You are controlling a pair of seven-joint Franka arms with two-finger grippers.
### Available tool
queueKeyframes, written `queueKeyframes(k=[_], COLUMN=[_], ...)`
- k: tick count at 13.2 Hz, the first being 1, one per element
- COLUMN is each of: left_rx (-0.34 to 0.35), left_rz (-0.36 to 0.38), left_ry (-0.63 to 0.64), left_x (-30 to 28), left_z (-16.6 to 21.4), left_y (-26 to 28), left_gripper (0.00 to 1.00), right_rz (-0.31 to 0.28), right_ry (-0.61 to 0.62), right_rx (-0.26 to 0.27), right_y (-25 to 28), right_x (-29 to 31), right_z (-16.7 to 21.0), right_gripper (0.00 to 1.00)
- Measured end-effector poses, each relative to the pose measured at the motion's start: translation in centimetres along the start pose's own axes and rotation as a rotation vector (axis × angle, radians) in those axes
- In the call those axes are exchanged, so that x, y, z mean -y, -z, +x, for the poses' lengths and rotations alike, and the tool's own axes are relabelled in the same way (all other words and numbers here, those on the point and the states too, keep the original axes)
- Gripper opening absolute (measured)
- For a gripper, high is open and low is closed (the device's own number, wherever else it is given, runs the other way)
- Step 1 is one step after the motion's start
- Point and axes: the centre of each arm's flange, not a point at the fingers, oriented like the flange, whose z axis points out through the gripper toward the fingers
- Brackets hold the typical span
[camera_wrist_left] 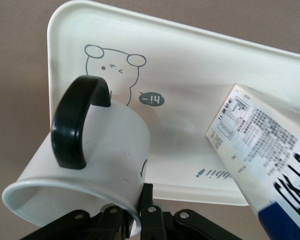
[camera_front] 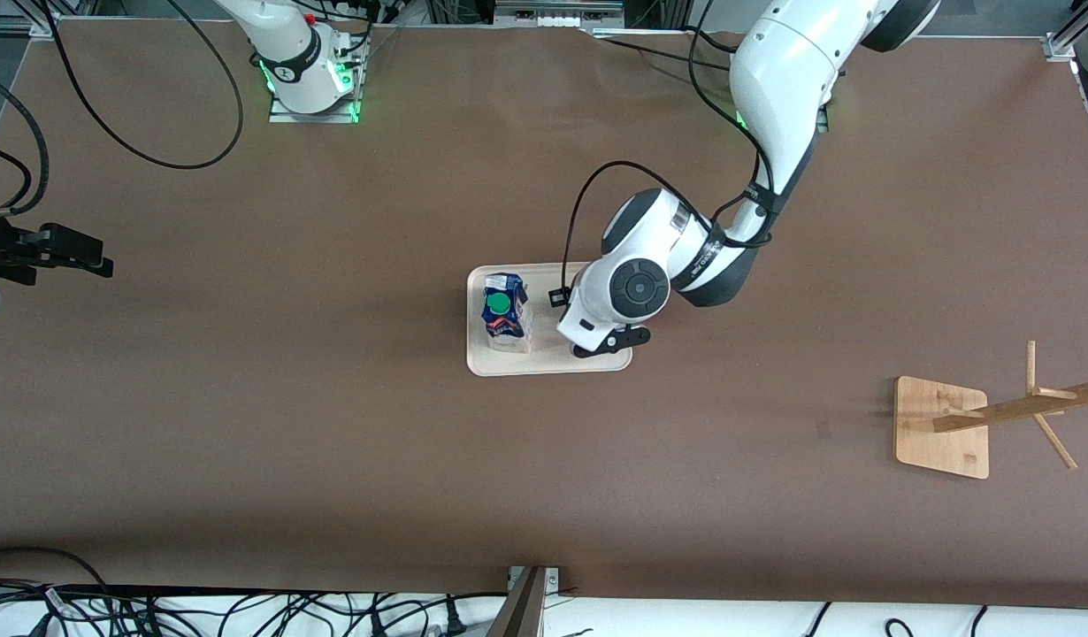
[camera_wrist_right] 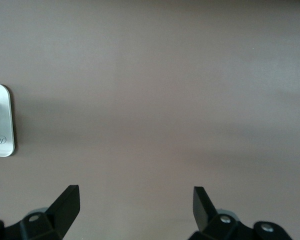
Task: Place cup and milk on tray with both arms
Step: 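Carry the mug to the tray beside the carton with the left gripper, then set the mug upright on the tray and release with the left gripper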
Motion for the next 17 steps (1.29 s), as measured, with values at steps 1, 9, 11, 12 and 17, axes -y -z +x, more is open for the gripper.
queueKeyframes(k=[1, 9, 11, 12, 17], left_rx=[0.006, 0.018, 0.003, -0.012, -0.15], left_rz=[0.006, 0.017, -0.001, -0.016, 0.111], left_ry=[0.006, 0.023, 0.019, 0.014, -0.109], left_x=[0.2, 0.8, 0.5, 0.2, 2.7], left_z=[0.3, 1.4, 1.5, 1.3, -3.4], left_y=[-0.6, -1.6, -0.4, 1.0, 15.3], left_gripper=[0.09, 0.52, 0.71, 0.82, 1.0], right_rz=[0.0, -0.02, -0.021, -0.021, -0.02], right_ry=[-0.002, -0.133, -0.133, -0.134, -0.143], right_rx=[0.0, -0.03, -0.045, -0.051, -0.055], right_y=[0.0, -0.5, -0.2, 0.2, 1.7], right_x=[0.1, 0.3, 0.6, 0.7, 0.9], right_z=[0.0, 0.2, 0.1, -0.1, -1.2], right_gripper=[1.0, 1.0, 1.0, 1.0, 1.0])
